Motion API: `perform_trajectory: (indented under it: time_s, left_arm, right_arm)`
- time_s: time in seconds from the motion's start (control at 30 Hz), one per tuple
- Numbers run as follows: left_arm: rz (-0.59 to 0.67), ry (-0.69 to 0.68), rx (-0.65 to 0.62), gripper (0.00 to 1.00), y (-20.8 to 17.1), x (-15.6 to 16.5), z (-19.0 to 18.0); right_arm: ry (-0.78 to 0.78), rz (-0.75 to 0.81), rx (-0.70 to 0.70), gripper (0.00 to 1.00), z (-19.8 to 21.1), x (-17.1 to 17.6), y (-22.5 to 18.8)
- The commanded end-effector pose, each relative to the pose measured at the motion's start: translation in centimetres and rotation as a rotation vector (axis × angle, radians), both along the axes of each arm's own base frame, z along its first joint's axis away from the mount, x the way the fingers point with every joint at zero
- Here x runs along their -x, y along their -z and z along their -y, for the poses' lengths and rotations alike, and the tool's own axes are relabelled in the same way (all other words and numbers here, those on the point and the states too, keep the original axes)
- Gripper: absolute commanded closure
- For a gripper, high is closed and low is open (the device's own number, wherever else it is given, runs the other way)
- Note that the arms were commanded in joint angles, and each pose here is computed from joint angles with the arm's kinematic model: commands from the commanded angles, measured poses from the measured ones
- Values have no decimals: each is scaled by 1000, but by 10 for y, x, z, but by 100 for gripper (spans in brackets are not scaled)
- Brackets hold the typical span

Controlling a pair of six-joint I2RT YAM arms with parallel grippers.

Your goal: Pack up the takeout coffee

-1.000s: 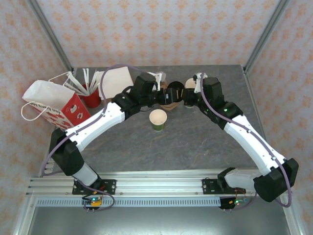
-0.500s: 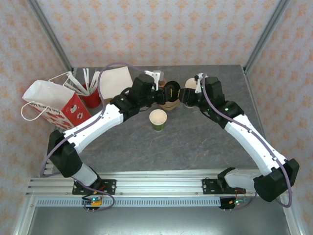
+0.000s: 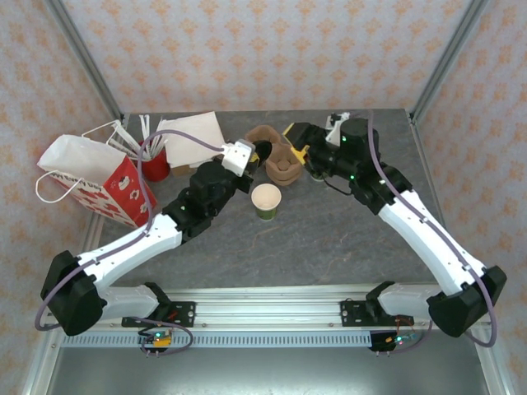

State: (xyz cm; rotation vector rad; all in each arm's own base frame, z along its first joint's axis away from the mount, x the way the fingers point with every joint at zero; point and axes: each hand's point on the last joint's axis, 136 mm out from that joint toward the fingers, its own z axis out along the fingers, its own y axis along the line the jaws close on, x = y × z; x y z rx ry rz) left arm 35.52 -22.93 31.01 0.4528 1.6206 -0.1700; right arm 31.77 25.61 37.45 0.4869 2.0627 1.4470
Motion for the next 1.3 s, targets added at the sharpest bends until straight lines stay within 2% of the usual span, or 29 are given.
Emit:
perform_trajectory:
  time_s: [0.0, 0.17, 0.37, 0.6, 0.9, 1.1, 1.27]
  left_arm:
    - [193, -35, -60, 79, -34, 2, -6]
    - [238, 4, -111, 79, -35, 10, -2]
    - [256, 26, -173, 78, -29, 12, 1]
    - [247, 17, -208, 78, -23, 10, 1]
    - [201, 38, -232, 71, -8, 13, 2]
    - [72, 158, -181, 53, 3, 24, 18]
    - [-107, 269, 24, 45, -2, 37, 23]
  right_arm:
    - [-36, -53, -156, 37, -22, 0, -18]
    - [-69, -100, -193, 38, -45, -5, -10]
    - [-80, -115, -196, 45, -56, -11, -3]
    - [-76, -128, -196, 66, -59, -16, 6]
    - [-45, -125, -200, 82, -57, -22, 14]
    - [-25, -95, -167, 87, -44, -31, 21]
    - [-116, -7, 46, 87, -13, -34, 35]
